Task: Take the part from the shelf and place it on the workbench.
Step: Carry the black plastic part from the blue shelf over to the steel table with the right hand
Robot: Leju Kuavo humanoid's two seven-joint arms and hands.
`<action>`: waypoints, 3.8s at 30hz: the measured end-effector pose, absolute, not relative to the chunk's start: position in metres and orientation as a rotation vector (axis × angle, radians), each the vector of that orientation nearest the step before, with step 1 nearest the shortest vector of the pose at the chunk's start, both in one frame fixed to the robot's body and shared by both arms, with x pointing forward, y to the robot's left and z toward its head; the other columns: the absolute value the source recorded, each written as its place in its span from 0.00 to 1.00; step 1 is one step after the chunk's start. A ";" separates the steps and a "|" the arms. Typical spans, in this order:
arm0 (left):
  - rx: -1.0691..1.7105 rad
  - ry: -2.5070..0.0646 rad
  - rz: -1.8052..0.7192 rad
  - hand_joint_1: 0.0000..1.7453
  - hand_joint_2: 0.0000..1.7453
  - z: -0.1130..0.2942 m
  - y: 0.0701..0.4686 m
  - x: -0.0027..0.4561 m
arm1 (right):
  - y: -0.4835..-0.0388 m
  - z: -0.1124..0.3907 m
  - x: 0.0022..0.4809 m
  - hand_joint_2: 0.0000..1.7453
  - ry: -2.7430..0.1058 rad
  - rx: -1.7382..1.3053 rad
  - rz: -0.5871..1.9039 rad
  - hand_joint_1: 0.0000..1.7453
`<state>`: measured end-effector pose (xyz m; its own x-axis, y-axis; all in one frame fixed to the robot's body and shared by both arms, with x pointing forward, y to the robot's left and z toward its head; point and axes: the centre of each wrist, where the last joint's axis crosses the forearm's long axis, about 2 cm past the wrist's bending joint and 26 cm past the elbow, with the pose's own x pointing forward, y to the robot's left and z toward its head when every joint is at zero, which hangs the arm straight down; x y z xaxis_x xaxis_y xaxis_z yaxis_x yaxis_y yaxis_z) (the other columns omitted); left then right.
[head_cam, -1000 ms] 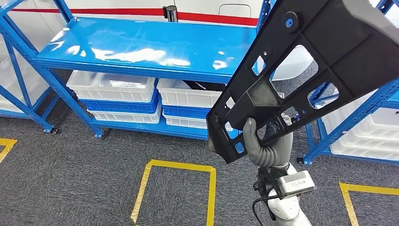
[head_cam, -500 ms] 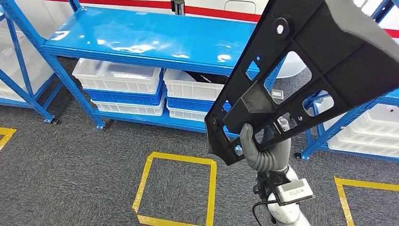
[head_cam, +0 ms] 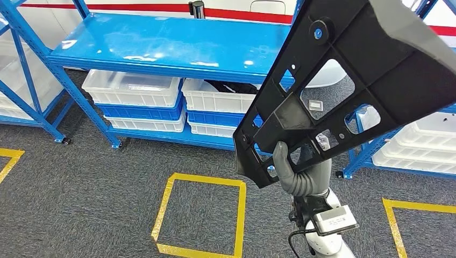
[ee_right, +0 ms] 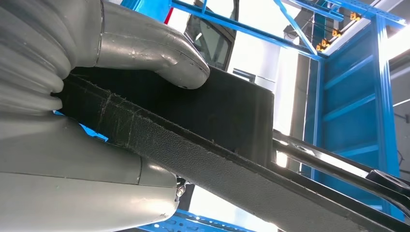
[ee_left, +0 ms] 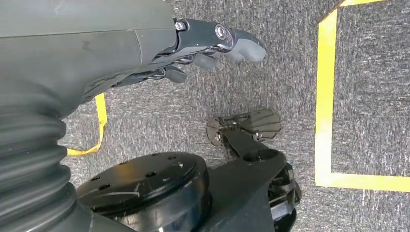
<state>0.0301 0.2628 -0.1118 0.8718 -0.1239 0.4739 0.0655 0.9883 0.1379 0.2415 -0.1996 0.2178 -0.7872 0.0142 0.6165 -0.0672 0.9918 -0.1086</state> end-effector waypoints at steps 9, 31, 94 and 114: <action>0.121 -0.503 -0.103 0.00 1.00 -0.112 0.264 0.030 | -0.200 0.218 0.242 1.00 -2.475 0.029 0.172 1.00; 0.123 -0.497 -0.109 0.00 1.00 -0.112 0.265 0.031 | -0.199 0.218 0.242 1.00 -2.476 0.031 0.185 1.00; 0.119 -0.495 -0.117 0.00 1.00 -0.112 0.263 0.030 | -0.212 0.197 0.213 1.00 -2.510 -0.092 0.334 1.00; 0.127 -0.495 -0.132 0.00 1.00 -0.112 0.270 0.031 | -0.220 0.204 0.203 1.00 -2.526 -0.084 0.275 1.00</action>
<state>0.0305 0.2697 -0.1121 0.8719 -0.1570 0.4639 0.0958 0.9836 0.1529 0.2031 -0.2202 0.2040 -0.8236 0.1209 0.5542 -0.0009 0.9767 -0.2146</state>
